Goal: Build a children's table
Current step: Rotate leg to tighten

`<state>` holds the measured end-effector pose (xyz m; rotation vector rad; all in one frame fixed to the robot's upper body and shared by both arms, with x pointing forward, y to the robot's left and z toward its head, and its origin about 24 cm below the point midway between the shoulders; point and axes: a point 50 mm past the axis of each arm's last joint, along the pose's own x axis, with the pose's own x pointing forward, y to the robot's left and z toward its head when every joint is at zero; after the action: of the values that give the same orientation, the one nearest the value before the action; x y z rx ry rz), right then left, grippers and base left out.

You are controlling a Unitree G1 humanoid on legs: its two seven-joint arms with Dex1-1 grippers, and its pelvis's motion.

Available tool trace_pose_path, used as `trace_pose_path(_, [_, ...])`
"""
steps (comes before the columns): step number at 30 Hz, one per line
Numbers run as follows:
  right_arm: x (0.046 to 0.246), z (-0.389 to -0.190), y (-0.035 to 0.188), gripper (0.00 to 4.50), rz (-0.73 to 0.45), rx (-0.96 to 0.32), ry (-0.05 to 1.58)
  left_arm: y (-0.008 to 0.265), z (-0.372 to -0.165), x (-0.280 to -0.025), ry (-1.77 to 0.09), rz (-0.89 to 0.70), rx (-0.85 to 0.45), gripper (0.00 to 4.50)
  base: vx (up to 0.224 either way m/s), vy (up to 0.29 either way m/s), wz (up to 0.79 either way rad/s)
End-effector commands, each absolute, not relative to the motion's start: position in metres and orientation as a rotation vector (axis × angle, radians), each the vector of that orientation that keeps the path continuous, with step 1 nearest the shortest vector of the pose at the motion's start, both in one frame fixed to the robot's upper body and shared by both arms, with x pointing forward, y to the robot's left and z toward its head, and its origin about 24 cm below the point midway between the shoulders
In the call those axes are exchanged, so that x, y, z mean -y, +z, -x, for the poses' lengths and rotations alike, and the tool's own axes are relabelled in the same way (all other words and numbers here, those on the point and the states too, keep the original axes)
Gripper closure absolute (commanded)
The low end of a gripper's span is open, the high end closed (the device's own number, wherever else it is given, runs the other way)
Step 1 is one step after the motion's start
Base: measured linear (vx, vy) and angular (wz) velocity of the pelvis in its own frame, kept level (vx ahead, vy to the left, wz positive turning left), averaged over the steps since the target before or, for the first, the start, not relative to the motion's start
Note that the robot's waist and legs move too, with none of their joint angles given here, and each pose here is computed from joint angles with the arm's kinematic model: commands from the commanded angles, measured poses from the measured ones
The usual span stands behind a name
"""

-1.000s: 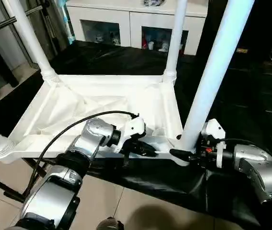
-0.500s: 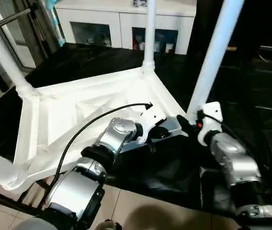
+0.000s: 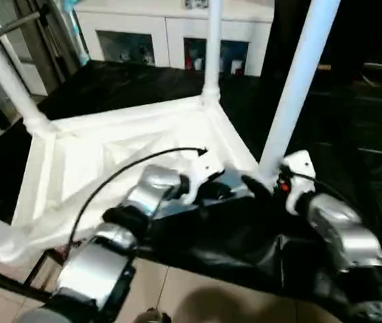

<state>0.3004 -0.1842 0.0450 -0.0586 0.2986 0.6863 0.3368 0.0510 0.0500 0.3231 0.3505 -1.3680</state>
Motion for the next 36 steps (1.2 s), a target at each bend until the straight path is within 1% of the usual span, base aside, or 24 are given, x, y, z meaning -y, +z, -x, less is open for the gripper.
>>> trace_pose_path(1, [0.159,-0.293,0.047,0.64,0.032,-0.299,0.879,0.070,-0.333,-0.034,-1.481,-0.311,-0.205,4.50,0.000,0.000,0.00])
trace_pose_path(2, [0.167,-0.287,0.049,0.64,0.056,-0.320,0.939,0.068,-0.331,-0.040,-1.521,-0.328,-0.215,4.50,0.000,0.000,0.00])
trace_pose_path(5, [0.173,-0.282,0.050,0.64,0.088,-0.335,0.985,0.067,-0.329,-0.045,-1.554,-0.339,-0.216,4.50,0.000,0.000,0.00])
trace_pose_path(6, [0.176,-0.280,0.050,0.88,0.103,-0.342,1.006,0.067,-0.328,-0.048,-1.568,-0.347,-0.220,4.50,0.000,0.000,0.00])
trace_pose_path(9, [0.180,-0.277,0.051,1.01,0.110,-0.356,1.028,0.067,-0.326,-0.053,-1.600,-0.355,-0.231,4.50,0.000,0.000,0.00])
trace_pose_path(12, [0.180,-0.274,0.053,1.42,0.092,-0.366,1.064,0.067,-0.324,-0.057,-1.633,-0.361,-0.238,4.50,0.000,0.000,0.00])
trace_pose_path(13, [0.180,-0.274,0.053,1.42,0.089,-0.365,1.067,0.067,-0.324,-0.058,-1.634,-0.361,-0.239,4.50,0.000,0.000,0.00])
trace_pose_path(14, [0.180,-0.273,0.054,1.59,0.083,-0.363,1.074,0.068,-0.323,-0.058,-1.638,-0.359,-0.238,4.50,0.000,0.000,0.00])
trace_pose_path(17, [0.178,-0.272,0.054,1.72,0.075,-0.364,1.091,0.068,-0.323,-0.059,-1.647,-0.356,-0.240,4.50,0.000,0.000,0.00])
trace_pose_path(20, [0.176,-0.270,0.052,1.76,0.068,-0.369,1.105,0.067,-0.322,-0.059,-1.649,-0.357,-0.244,4.50,0.000,0.000,0.00])
trace_pose_path(22, [0.172,-0.270,0.047,1.76,0.049,-0.368,1.075,0.063,-0.325,-0.058,-1.581,-0.367,-0.266,4.50,0.000,0.000,0.00])
trace_pose_path(23, [0.172,-0.270,0.047,1.77,0.048,-0.368,1.072,0.063,-0.325,-0.057,-1.578,-0.367,-0.267,4.50,0.000,0.000,0.00])
trace_pose_path(25, [0.170,-0.271,0.043,1.77,0.045,-0.379,1.033,0.063,-0.327,-0.056,-1.543,-0.373,-0.270,4.50,0.000,0.000,0.00])
trace_pose_path(26, [0.168,-0.277,0.035,1.78,0.062,-0.408,0.925,0.063,-0.331,-0.053,-1.487,-0.372,-0.266,4.50,0.000,0.000,0.00])
trace_pose_path(27, [0.168,-0.279,0.033,1.78,0.066,-0.416,0.884,0.063,-0.333,-0.052,-1.470,-0.371,-0.264,4.50,0.000,0.000,0.00])
trace_pose_path(29, [0.164,-0.295,0.019,1.78,0.041,-0.433,0.636,0.066,-0.341,-0.042,-1.340,-0.350,-0.253,4.50,0.000,0.000,0.00])
trace_pose_path(30, [0.164,-0.295,0.019,1.78,0.041,-0.433,0.636,0.066,-0.341,-0.042,-1.340,-0.350,-0.253,4.50,0.000,0.000,0.00])
trace_pose_path(31, [0.162,-0.298,0.016,1.78,0.029,-0.439,0.589,0.067,-0.344,-0.038,-1.302,-0.341,-0.250,4.50,0.000,0.000,0.00])
trace_pose_path(32, [0.156,-0.301,0.013,1.78,0.010,-0.438,0.533,0.068,-0.346,-0.032,-1.260,-0.324,-0.250,4.50,0.000,0.000,0.00])
trace_pose_path(35, [0.147,-0.306,0.011,1.78,-0.002,-0.443,0.460,0.070,-0.348,-0.023,-1.203,-0.312,-0.248,4.50,0.000,0.000,0.00])
trace_pose_path(36, [0.138,-0.313,0.010,1.78,-0.001,-0.441,0.383,0.072,-0.349,-0.013,-1.170,-0.296,-0.241,4.50,0.000,0.000,0.00])
